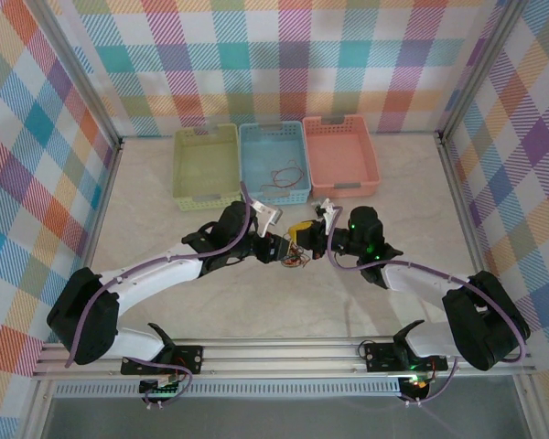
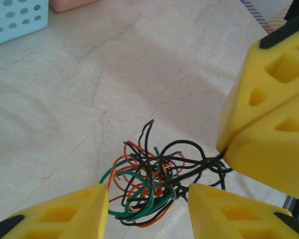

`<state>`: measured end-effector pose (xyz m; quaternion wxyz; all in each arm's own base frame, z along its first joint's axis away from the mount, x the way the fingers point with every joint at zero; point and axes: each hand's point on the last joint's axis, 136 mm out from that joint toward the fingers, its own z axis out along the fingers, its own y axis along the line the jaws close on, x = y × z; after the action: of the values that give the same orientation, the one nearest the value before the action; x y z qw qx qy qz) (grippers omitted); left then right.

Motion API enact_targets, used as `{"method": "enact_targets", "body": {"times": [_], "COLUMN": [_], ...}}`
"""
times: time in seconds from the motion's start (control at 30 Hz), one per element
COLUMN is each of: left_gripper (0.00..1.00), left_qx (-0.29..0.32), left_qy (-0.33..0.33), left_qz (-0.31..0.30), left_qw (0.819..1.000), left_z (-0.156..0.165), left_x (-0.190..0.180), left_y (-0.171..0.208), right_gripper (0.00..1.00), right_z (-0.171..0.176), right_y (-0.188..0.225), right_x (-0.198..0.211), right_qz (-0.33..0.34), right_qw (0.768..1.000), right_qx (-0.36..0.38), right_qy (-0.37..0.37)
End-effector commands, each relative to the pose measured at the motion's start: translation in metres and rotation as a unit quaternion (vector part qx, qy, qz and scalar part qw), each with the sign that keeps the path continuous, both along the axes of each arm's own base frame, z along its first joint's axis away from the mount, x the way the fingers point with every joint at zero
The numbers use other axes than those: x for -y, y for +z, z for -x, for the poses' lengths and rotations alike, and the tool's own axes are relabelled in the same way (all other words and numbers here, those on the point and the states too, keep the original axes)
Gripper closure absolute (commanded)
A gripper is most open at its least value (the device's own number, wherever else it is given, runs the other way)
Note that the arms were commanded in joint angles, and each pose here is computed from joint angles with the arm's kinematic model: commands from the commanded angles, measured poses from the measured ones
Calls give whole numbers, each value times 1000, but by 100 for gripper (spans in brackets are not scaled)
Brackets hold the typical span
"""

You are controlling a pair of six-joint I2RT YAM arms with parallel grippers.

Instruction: Untangle the cables

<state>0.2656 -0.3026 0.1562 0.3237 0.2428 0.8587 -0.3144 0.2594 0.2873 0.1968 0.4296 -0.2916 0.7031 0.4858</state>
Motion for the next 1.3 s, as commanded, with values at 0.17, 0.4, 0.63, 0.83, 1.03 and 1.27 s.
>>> {"method": "enact_targets", "body": {"times": [0.17, 0.4, 0.63, 0.83, 1.03, 1.27], "left_gripper": [52, 52, 53, 57, 72, 88], "left_qx": [25, 46, 70, 66, 55, 51], "left_qy": [21, 29, 35, 30, 33, 49], "left_qz": [23, 48, 61, 60, 54, 47], "left_qw": [999, 997, 995, 996, 996, 996], "left_z": [-15, -22, -25, -31, -34, -36], "left_x": [10, 15, 13, 21, 24, 19], "left_y": [17, 25, 31, 29, 25, 23], "right_gripper": [100, 100, 100, 100, 100, 100], "right_z": [10, 12, 18, 22, 24, 26], "right_y": [10, 10, 16, 17, 19, 22], "right_x": [-6, -10, -10, -10, -11, -8], "right_qz": [-19, -24, -34, -36, -37, -36], "right_qw": [999, 998, 996, 995, 995, 995], "right_qx": [19, 18, 31, 34, 36, 41], "right_qy": [41, 59, 73, 84, 88, 84]}}
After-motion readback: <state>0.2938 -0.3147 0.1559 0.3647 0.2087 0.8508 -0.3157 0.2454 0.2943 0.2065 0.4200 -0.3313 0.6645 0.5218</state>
